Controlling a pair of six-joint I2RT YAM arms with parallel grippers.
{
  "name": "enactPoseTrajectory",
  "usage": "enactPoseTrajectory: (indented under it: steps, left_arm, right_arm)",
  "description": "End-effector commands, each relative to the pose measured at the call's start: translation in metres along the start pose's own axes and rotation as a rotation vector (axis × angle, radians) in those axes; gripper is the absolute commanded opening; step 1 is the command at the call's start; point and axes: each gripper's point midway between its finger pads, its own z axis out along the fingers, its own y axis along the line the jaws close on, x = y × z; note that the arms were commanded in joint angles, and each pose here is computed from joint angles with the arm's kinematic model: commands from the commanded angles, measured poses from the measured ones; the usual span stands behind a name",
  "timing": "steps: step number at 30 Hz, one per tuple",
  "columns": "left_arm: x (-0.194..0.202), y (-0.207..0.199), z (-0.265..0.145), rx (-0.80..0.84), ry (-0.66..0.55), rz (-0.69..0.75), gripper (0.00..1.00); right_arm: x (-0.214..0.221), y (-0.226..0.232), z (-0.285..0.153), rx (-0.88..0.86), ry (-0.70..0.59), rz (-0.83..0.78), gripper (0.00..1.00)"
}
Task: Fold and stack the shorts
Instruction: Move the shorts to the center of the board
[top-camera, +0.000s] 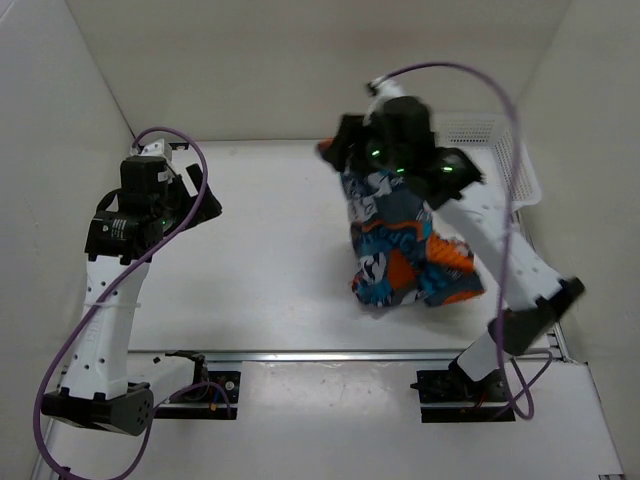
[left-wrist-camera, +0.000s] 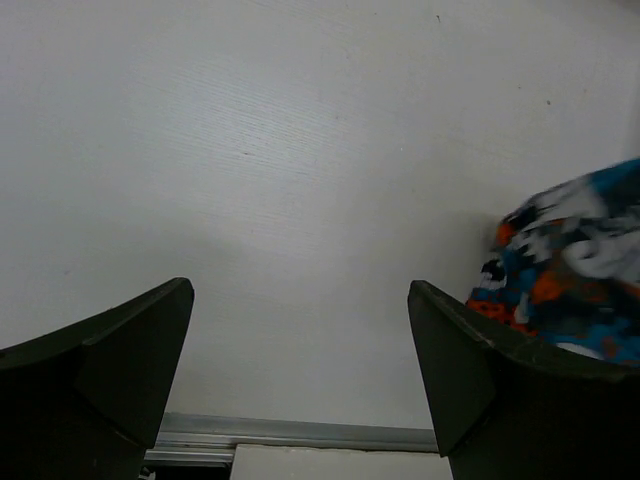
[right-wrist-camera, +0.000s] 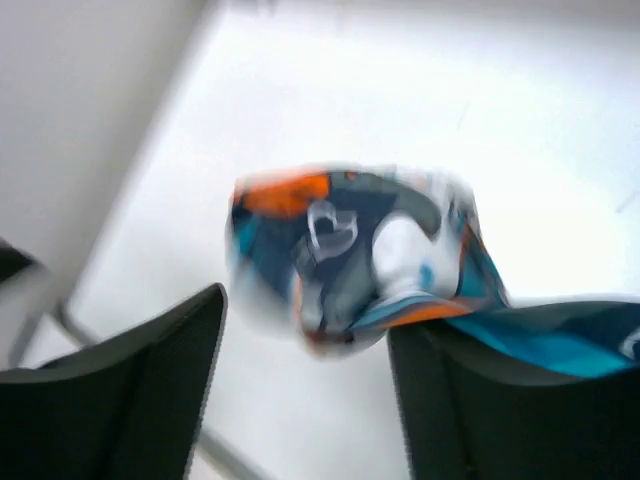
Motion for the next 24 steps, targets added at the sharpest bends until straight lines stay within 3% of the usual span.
enactPoseTrajectory:
  steps: [1, 3, 5, 7, 8, 12, 15, 18, 24]
  left_arm:
    - [-0.004, -0.001, -0.005, 0.009, -0.009, -0.037, 1.0]
    - [-0.003, -0.004, -0.006, 0.03, 0.001, -0.037, 1.0]
    - [-0.004, -0.009, -0.008, 0.055, 0.002, -0.026, 1.0]
    - [-0.005, -0.012, -0.008, 0.074, -0.001, -0.017, 1.0]
    - [0.0, -0.017, -0.004, 0.097, 0.023, -0.011, 1.0]
    - [0.022, -0.035, 0.01, 0.169, 0.093, 0.02, 1.0]
    - [0.051, -0.047, 0.04, 0.19, 0.208, 0.016, 1.0]
    - [0.081, -0.069, 0.08, 0.246, 0.308, 0.04, 1.0]
    - [0.125, -0.085, 0.153, 0.184, 0.493, 0.071, 1.0]
  right_arm:
    - [0.103, 0.024, 0.017, -0.001, 0.353, -0.117, 0.72]
    - [0.104, -0.011, 0.013, 0.259, 0.327, -0.208, 0.83]
    - [0.092, -0.03, -0.014, 0.348, 0.281, -0.196, 0.88]
    - [0.092, -0.071, -0.031, 0.436, 0.268, -0.132, 0.88]
    - [0.068, -0.087, -0.054, 0.451, 0.173, -0.05, 0.88]
    - [0.081, -0.142, -0.096, 0.548, 0.112, 0.107, 0.82]
    - [0.127, -0.169, -0.107, 0.571, 0.233, 0.195, 0.81]
    - [0.181, -0.186, -0.113, 0.611, 0.396, 0.232, 0.87]
    - [0.256, -0.178, -0.116, 0.574, 0.59, 0.27, 0.91]
